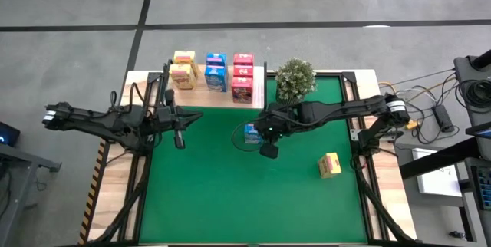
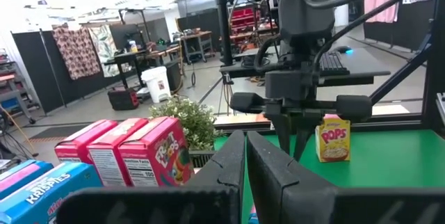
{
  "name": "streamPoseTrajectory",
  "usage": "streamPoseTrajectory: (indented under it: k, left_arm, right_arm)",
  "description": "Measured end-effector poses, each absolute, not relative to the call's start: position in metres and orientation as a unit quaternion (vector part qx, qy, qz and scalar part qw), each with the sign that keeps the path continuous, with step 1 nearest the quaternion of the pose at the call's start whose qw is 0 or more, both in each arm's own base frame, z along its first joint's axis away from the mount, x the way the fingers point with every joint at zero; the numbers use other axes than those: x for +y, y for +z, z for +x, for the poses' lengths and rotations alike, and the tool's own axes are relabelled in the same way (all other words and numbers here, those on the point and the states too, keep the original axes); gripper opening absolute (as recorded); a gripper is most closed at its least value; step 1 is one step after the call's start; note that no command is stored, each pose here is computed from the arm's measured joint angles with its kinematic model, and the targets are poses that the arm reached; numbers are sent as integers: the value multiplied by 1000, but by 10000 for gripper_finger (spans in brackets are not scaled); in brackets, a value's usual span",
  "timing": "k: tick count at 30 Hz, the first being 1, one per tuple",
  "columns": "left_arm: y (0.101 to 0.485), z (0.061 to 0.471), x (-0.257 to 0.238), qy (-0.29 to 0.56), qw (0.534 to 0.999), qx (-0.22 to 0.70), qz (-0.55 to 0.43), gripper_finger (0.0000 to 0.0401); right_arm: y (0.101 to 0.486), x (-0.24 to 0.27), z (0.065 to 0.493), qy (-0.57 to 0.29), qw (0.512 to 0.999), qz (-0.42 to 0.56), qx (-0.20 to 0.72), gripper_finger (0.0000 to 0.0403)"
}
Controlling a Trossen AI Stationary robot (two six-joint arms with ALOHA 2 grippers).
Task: Stack cereal on shelf
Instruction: Put the blue cereal box on the shelf aligned with the other blue cereal boxes
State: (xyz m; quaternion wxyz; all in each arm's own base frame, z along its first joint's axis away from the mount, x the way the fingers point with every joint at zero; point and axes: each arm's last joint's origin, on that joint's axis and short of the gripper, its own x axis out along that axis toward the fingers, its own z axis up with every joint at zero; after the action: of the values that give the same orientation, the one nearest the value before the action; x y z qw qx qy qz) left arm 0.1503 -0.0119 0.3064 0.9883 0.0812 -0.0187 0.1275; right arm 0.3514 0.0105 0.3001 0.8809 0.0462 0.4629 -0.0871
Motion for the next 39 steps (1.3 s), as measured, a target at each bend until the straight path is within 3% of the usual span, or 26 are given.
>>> streamPoseTrajectory:
  k: [13,19,31,39]
  left_arm:
    - [307,150,-12,128,988,-19,81,0]
    - [307,150,-12,128,988,-19,81,0]
    - [307,150,-12,128,988,-18,89,0]
    - [307,150,-12,129,987,-18,90,0]
  right_arm:
    - [288,5,357,-82,897,7,434,252]
    - [269,-6,357,-87,899,-4,429,318]
    - [237,-16,356,-96,902,-2,421,337]
    - [224,-16,359,-97,902,-2,420,312]
